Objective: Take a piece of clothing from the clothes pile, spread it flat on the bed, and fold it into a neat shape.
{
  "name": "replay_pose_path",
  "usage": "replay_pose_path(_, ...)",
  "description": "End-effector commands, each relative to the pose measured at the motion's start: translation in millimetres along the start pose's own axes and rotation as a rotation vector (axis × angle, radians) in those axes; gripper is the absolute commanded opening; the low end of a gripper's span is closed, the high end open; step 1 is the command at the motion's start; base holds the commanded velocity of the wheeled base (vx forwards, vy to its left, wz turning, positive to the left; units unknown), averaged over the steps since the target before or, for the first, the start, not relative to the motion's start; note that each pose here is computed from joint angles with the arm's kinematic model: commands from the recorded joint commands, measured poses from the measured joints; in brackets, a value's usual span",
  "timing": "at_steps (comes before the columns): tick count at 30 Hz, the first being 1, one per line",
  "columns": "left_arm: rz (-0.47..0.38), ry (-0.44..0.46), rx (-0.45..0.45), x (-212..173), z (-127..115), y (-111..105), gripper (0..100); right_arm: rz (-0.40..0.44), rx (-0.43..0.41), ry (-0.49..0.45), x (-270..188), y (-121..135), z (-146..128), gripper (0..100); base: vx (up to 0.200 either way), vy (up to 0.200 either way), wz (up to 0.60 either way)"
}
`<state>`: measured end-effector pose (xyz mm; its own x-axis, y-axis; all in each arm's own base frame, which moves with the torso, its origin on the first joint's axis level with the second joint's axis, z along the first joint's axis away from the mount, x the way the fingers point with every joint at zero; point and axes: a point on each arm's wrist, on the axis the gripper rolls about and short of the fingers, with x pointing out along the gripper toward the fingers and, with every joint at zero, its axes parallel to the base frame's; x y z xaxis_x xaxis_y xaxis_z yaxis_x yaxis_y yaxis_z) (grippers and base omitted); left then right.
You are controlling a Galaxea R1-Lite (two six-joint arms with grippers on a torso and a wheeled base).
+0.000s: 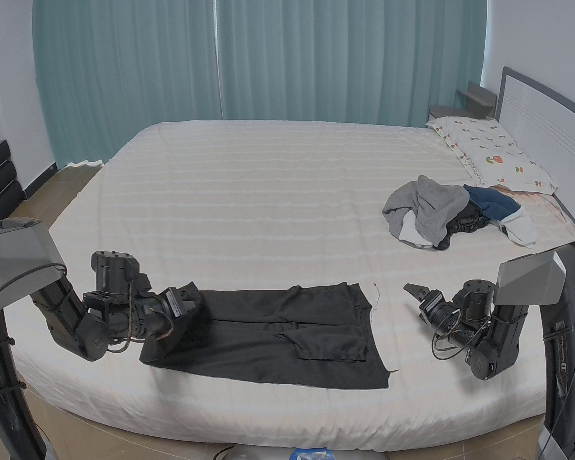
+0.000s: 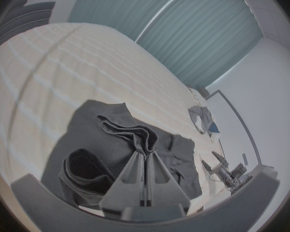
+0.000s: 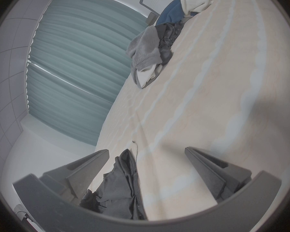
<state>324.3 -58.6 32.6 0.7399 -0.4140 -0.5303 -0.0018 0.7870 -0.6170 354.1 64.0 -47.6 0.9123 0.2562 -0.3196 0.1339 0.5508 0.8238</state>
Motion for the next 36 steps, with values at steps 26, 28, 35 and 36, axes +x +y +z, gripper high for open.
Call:
replay_pose_path(26,-0.01,0.072,0.048,73,-41,-89,0,0.012,-0.003,-0.007,0,1,0,100,0.0,-0.162,0.0)
replay_pose_path(28,-0.005,0.081,0.041,77,-45,-89,0,0.012,-0.003,-0.007,0,1,0,100,0.0,0.0,0.0)
replay_pose_path(35,-0.019,0.078,-0.041,82,-45,-95,0,0.012,-0.003,-0.007,0,1,0,100,0.0,0.0,0.0)
replay_pose_path(36,-0.021,0.078,-0.042,81,-45,-95,100,0.012,-0.004,-0.006,0,1,0,100,0.0,0.0,0.0)
